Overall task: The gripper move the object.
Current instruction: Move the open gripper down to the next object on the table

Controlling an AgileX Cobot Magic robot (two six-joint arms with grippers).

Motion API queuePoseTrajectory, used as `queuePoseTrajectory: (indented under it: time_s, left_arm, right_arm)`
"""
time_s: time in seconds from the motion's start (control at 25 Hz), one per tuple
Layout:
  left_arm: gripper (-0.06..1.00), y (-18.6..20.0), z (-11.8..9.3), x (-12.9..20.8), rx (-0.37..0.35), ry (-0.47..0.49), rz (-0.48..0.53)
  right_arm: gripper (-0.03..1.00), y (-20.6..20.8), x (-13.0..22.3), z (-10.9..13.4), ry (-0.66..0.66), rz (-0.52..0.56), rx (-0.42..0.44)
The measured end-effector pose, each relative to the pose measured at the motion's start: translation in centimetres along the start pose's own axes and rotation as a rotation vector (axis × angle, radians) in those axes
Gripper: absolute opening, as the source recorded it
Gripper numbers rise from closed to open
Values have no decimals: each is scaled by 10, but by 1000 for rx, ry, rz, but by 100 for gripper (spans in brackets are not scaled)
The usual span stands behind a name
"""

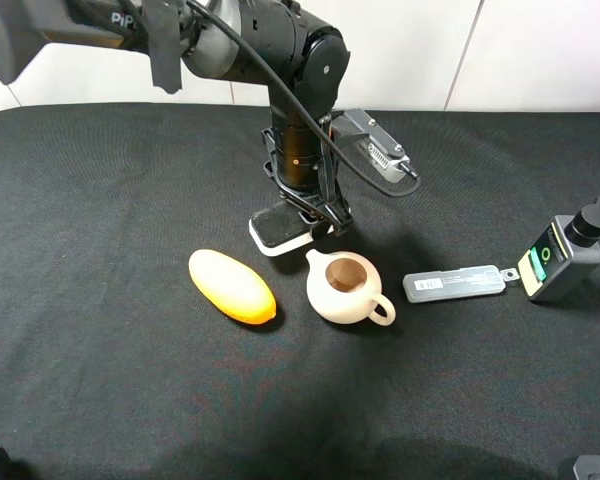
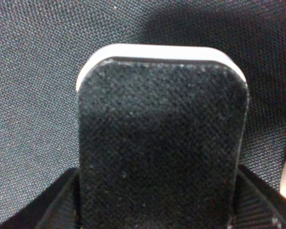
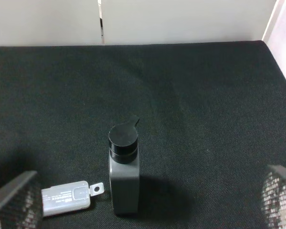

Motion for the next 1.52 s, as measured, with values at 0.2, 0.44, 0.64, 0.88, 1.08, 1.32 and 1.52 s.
queuePoseTrajectory:
  time_s: [0.2,0.44,0.64,0.88,1.08,1.32,1.52]
  left_arm:
    - [65,0,2,-1,0,4,-5]
    - [65,-2,3,-1,0,6,-2]
    - [65,-8,3,1,-1,5,12]
    - [65,-8,3,1,-1,2,12]
    - [65,-8,3,1,-1,2,10]
    - [65,-14,2,2,-1,0,21]
    - [65,-14,2,2,-1,0,21]
  right_arm:
    - [69,0,0,0,0,0,0]
    - [69,0,0,0,0,0,0]
    - [69,0,0,0,0,0,0]
    - [69,0,0,0,0,0,0]
    - [69,0,0,0,0,0,0]
    - [69,0,0,0,0,0,0]
    - [69,0,0,0,0,0,0]
Point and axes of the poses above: a point on each arm's last joint axis where the gripper is mounted, y pointing back along that axis away from the gripper, z along the wrist's bending axis when the last joint is at zero, x = y × z, the point moved 6 cm from there along -y, pointing out along that axis toward the gripper, and after that the axes turned 13 degrees about y, right-handed, at the moved point
